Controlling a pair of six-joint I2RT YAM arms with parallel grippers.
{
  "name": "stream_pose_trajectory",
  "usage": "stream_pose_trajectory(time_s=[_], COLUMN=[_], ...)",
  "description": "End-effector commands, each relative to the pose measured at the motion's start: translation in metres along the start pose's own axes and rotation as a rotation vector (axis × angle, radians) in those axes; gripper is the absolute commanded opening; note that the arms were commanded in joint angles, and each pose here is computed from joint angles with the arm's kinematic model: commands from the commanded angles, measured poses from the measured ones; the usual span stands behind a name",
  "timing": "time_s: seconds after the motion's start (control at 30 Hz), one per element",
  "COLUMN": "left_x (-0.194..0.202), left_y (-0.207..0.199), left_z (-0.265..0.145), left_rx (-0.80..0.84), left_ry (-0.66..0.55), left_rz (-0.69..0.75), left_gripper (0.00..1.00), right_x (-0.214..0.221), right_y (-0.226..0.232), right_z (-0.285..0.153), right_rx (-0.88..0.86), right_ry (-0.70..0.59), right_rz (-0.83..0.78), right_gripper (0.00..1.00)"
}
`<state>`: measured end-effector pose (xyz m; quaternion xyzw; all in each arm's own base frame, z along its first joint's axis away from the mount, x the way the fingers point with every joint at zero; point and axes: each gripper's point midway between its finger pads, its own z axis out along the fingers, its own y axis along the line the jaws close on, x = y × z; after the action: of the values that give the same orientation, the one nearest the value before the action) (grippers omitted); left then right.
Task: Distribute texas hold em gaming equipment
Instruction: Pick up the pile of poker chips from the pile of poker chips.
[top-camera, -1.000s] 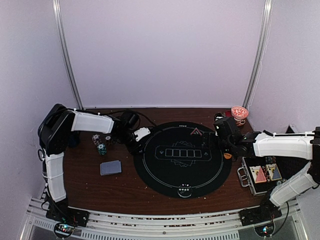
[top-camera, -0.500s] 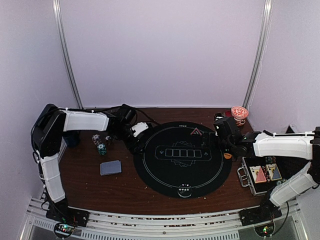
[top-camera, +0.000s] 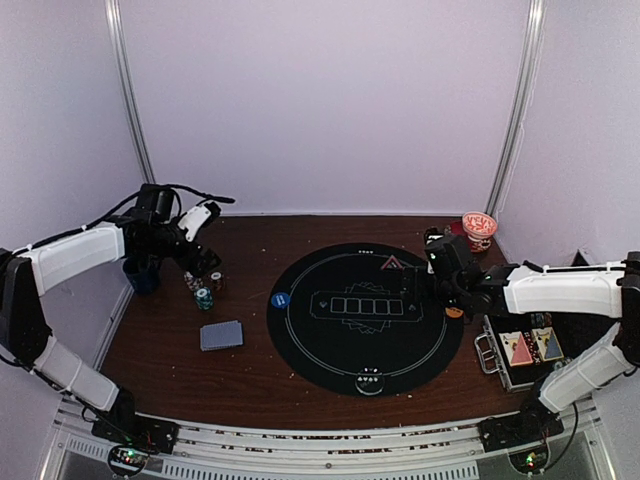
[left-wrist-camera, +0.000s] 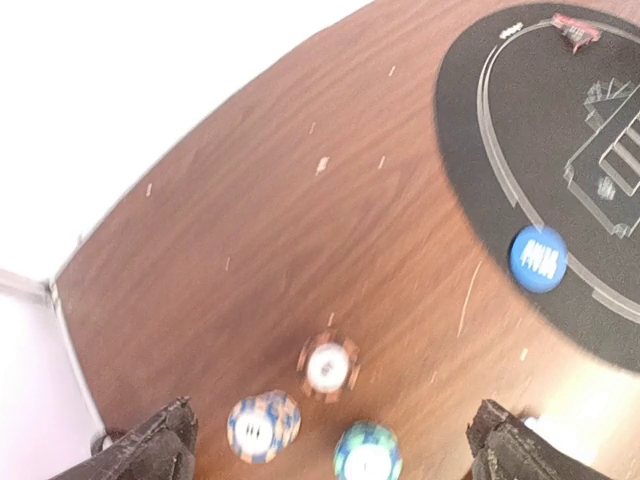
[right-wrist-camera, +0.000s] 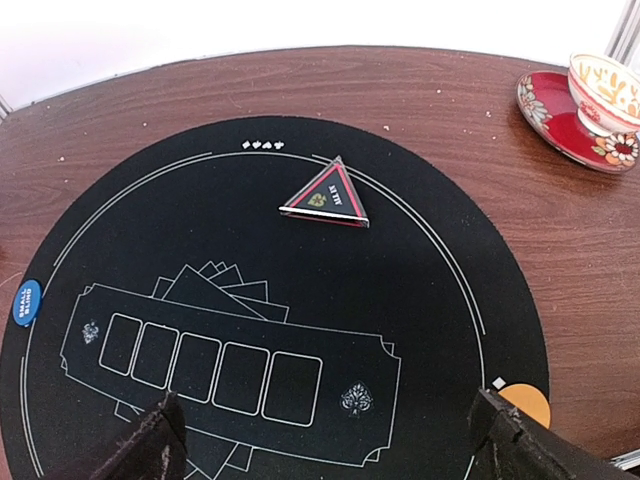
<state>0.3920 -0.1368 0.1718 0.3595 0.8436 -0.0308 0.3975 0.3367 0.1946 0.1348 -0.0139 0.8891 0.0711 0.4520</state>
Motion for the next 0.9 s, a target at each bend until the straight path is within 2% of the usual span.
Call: stream_pose_trajectory(time_s=[0.0,0.2,0.33,0.67,0.87], left_x=[0.014,0.033,0.055,0.068,0.078], left_y=[0.011,0.056,0.073,0.077,0.080], left_z=[-0.013,-0.010,0.013,0.042,0.053], left_rx=[0.008,-0.065,-0.044,0.012,0.012], left_ry=[-0.032,-0.008,0.058,0.088,0.116], left_rz=[0.007,-0.068,-0.124,-0.177,-0.204], left_gripper=[0.98,0.98,0.91,0.87,0.80], right_x=[0.004,0.004,0.003,0.004,0.003], right_y=[0.003,0.004,0.005,0.009,0.009], right_z=[0.004,0.002,0.000,-0.002,-0.002], right_rx=[0.001,-0.001,-0.002,0.006,0.012], right_ry=[0.011,0.008,0.001,-0.003,-0.008], right_rz=[-0.017,-0.021,-0.025,-0.049,-0.053], right_gripper=[1.00,1.00,1.00,1.00,1.00])
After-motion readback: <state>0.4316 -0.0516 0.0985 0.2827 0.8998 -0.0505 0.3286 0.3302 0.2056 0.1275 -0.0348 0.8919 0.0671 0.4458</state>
